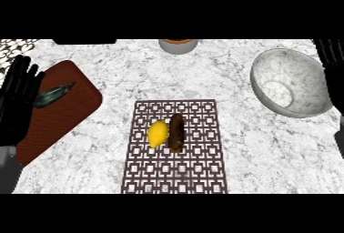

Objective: Pick the sweet potato from the placemat and place it in the bowl

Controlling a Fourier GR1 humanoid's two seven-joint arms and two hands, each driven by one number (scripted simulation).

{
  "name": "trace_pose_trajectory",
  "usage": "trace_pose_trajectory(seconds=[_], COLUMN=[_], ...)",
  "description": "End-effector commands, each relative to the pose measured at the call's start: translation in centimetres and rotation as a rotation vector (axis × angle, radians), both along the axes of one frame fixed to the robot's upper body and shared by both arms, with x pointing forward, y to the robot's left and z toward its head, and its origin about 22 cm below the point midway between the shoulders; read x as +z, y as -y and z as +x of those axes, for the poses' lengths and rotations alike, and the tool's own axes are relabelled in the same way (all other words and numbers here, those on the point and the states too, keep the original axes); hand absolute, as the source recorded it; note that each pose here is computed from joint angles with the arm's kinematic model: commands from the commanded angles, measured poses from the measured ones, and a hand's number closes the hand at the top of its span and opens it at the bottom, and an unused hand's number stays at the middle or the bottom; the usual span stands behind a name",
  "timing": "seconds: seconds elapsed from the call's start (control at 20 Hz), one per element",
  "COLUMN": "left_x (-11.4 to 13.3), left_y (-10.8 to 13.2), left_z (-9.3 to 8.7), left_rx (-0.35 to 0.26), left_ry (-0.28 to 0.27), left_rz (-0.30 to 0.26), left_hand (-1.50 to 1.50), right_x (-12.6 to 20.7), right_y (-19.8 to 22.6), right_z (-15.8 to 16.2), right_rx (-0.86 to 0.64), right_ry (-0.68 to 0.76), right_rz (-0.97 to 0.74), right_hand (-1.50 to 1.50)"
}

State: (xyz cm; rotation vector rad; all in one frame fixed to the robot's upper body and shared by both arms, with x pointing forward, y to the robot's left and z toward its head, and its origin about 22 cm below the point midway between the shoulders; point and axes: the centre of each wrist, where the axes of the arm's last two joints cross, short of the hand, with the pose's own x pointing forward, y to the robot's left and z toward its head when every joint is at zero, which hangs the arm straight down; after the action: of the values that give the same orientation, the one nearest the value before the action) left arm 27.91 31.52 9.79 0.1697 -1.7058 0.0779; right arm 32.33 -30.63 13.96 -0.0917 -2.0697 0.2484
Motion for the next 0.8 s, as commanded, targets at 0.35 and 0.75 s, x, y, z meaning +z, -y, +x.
trace_pose_trajectory(seconds=[0.35, 0.75], left_x=[0.2, -1.2], left_y=[2.5, 4.2], left_z=[1.0, 1.2], left_rx=[-0.048, -0.007], left_ry=[-0.018, -0.052], left_rz=[0.267, 0.300], left_hand=[0.00, 0.00], right_x=[-0.4, -1.3], right_y=[-4.5, -11.8], right_z=[3.6, 4.6], right_rx=[-0.092, 0.409], right_ry=[-0.278, -0.304], right_rz=[-0.454, -0.619], right_hand=[1.50, -1.50])
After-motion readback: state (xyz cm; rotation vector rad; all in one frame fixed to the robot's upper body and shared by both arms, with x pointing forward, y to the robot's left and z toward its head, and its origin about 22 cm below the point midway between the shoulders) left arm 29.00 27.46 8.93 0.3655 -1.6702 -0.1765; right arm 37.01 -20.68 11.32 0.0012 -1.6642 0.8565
